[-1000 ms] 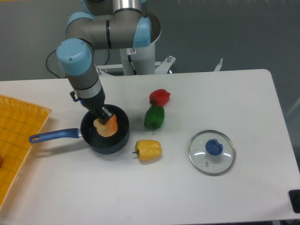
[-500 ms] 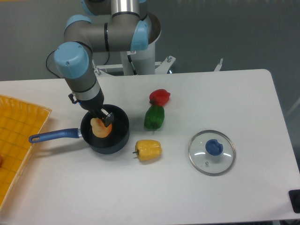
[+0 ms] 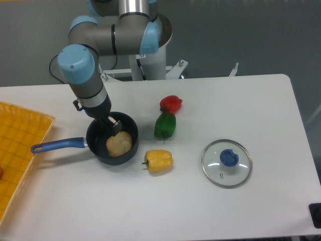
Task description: Place the round bread in the pot
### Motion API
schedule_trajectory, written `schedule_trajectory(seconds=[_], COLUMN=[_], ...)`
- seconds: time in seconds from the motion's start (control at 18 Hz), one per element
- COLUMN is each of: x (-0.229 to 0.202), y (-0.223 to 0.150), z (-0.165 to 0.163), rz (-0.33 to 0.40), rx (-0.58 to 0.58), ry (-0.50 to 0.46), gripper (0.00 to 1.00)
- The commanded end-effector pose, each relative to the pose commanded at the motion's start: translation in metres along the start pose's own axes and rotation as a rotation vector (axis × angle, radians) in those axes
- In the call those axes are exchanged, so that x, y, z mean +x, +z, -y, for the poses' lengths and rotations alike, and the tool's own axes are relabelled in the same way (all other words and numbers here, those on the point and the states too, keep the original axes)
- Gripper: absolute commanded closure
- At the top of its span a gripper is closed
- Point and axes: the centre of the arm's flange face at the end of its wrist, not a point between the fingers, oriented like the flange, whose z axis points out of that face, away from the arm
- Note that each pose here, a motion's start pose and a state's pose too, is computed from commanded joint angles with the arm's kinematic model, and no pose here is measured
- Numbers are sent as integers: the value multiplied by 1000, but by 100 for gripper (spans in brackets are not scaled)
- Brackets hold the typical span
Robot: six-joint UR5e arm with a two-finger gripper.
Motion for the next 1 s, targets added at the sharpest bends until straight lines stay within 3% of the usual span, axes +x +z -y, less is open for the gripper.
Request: schedule_trajectory(seconds=[0.11, 0.17, 0.22, 0.44, 0.72, 1.0], x=[-10, -20, -26, -46, -112, -155], y=[-2, -3, -3, -10, -44, -45], z=[-4, -9, -12, -23, -48, -89], rz=[5, 7, 9, 21, 83, 85], rx=[4, 4, 3, 10, 52, 32], ry=[-17, -34, -48, -88, -153, -77], gripper=[30, 9, 0, 0, 0, 0])
